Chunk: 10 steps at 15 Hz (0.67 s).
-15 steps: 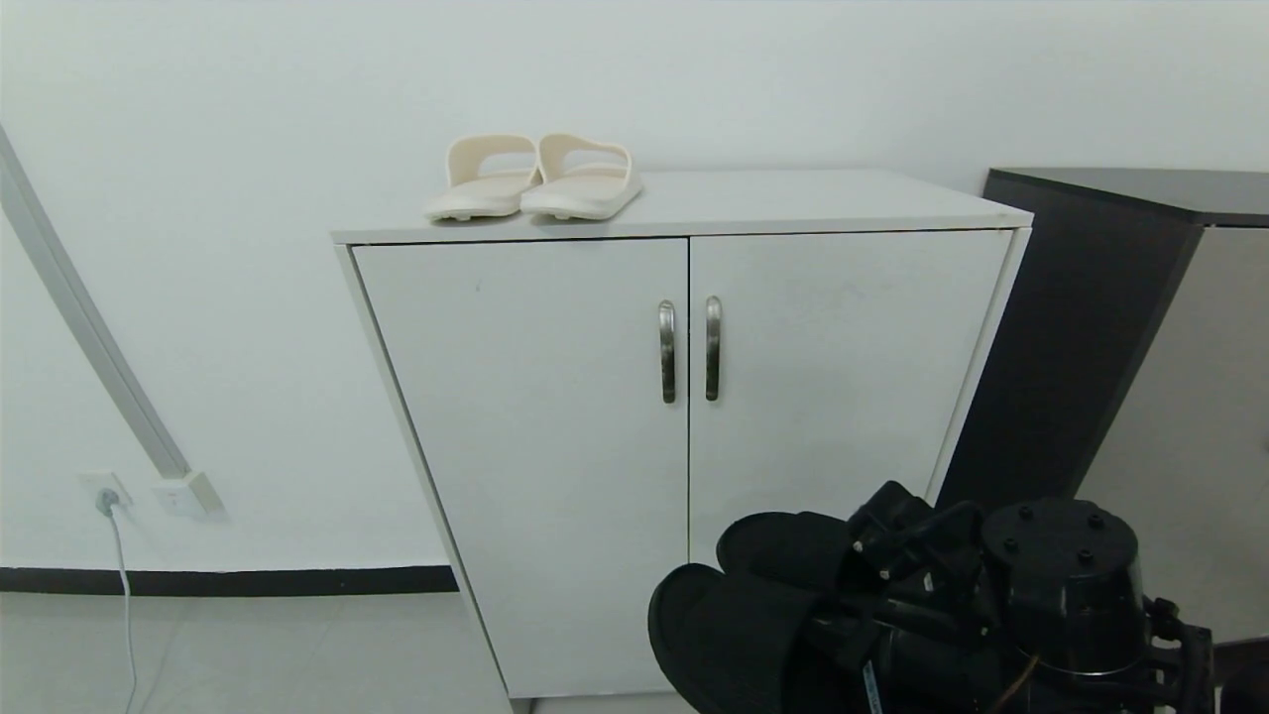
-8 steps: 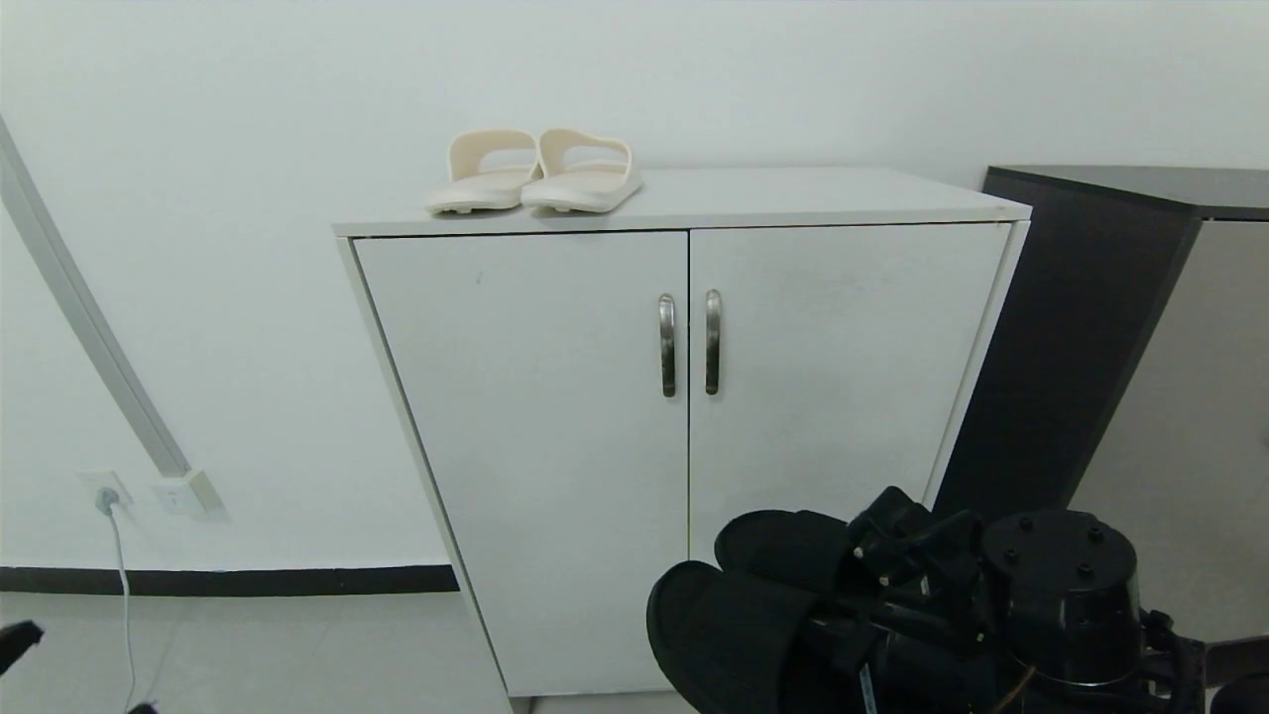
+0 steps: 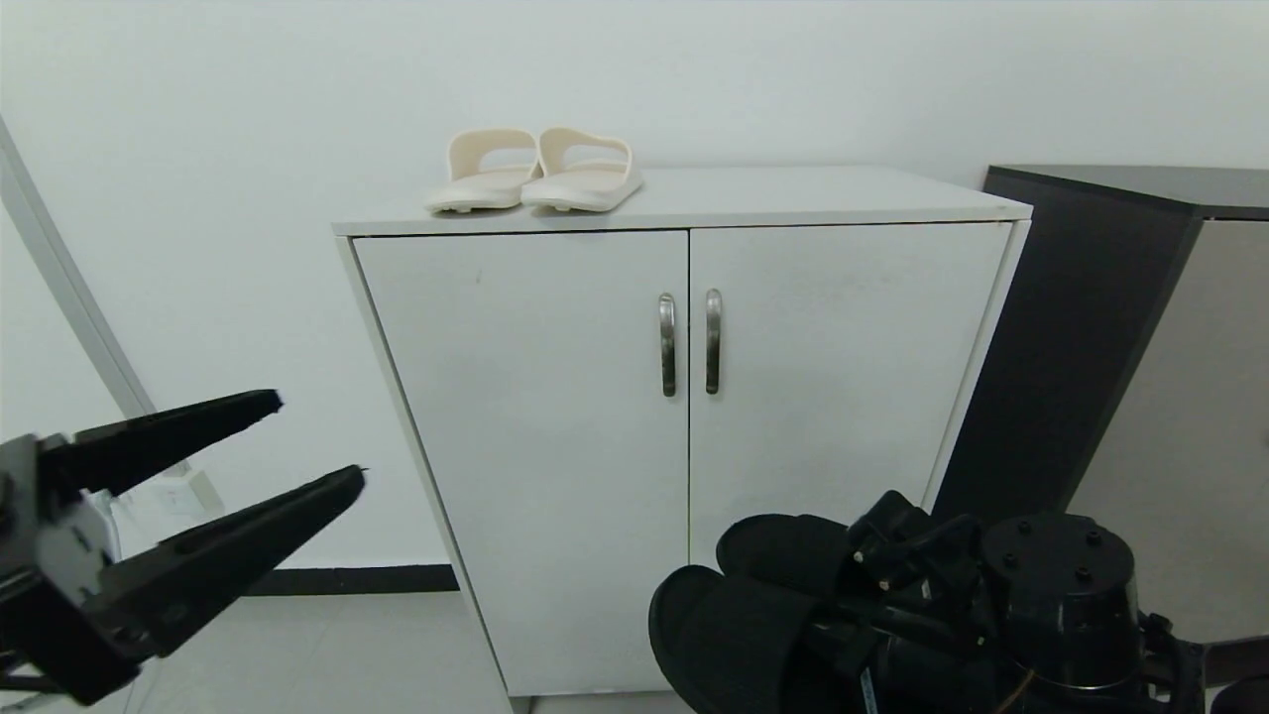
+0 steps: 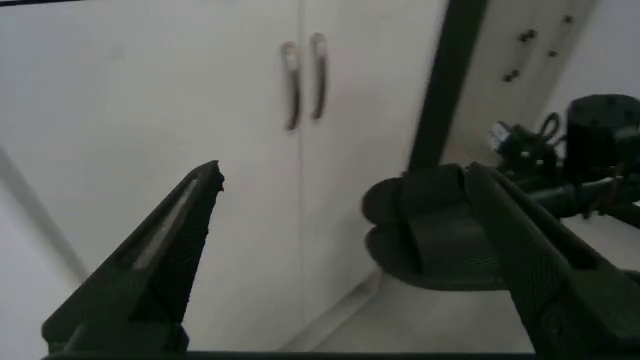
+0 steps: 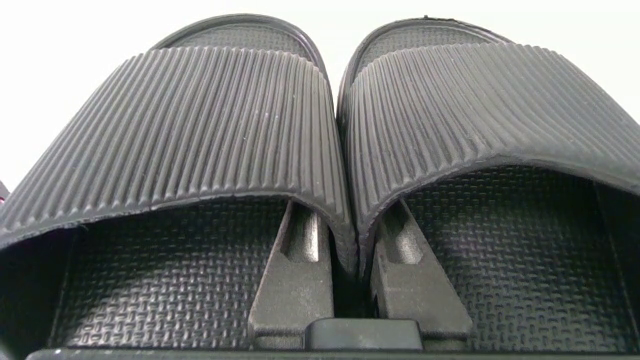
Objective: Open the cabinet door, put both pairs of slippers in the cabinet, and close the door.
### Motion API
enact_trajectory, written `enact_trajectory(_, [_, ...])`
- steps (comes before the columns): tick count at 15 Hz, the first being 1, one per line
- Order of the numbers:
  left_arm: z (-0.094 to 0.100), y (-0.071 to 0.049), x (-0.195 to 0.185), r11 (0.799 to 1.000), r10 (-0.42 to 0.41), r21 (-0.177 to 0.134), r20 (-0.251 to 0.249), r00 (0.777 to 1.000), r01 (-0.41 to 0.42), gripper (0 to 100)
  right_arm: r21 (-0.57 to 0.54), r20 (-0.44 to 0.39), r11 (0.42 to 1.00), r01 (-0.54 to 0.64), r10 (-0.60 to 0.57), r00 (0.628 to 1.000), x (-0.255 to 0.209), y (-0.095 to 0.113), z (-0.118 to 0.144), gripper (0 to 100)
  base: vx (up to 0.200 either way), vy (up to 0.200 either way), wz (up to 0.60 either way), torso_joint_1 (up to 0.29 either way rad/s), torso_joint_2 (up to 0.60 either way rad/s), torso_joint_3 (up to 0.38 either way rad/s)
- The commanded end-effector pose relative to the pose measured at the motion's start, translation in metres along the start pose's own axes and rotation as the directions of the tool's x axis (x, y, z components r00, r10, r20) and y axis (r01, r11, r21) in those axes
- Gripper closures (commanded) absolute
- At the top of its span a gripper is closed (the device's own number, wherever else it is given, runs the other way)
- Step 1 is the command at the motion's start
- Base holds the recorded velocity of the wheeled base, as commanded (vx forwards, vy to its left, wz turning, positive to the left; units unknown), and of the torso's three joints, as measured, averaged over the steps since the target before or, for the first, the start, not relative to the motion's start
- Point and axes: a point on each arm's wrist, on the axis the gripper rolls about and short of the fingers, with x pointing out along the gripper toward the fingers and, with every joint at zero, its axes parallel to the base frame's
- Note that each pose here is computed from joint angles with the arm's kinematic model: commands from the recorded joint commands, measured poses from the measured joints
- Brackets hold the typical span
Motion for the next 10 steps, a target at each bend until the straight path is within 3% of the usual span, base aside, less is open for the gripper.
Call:
enact_trajectory(1, [-0.003,-0.006,0.058,0.989,-0.147,-0.028,-0.08,0.986,0.145,0,0.0,-0.004,1.0,0.0,0.0,1.0,0.001,0.0,-0.001,100,0.0,0.0,0.0,0.0,0.0,0.0])
enact_trajectory(5, [0.0,-0.027,0.125,0.959,-0.283,-0.031,-0.052,0.958,0.281,0,0.0,-0.013,1.0,0.0,0.0,1.0,0.003,0.0,-0.002,100,0.0,0.0,0.0,0.0,0.0,0.0])
enact_trajectory(8, [0.006,-0.041,0.162,0.934,-0.346,-0.108,-0.035,0.938,0.341,0,0.0,-0.014,1.0,0.0,0.0,1.0,0.003,0.0,-0.003,100,0.0,0.0,0.0,0.0,0.0,0.0])
enact_trajectory(10, [0.007,-0.053,0.178,0.918,-0.385,-0.118,-0.034,0.922,0.379,0,0.0,-0.019,1.0,-0.003,0.003,1.0,0.004,0.0,-0.004,100,0.0,0.0,0.0,0.0,0.0,0.0])
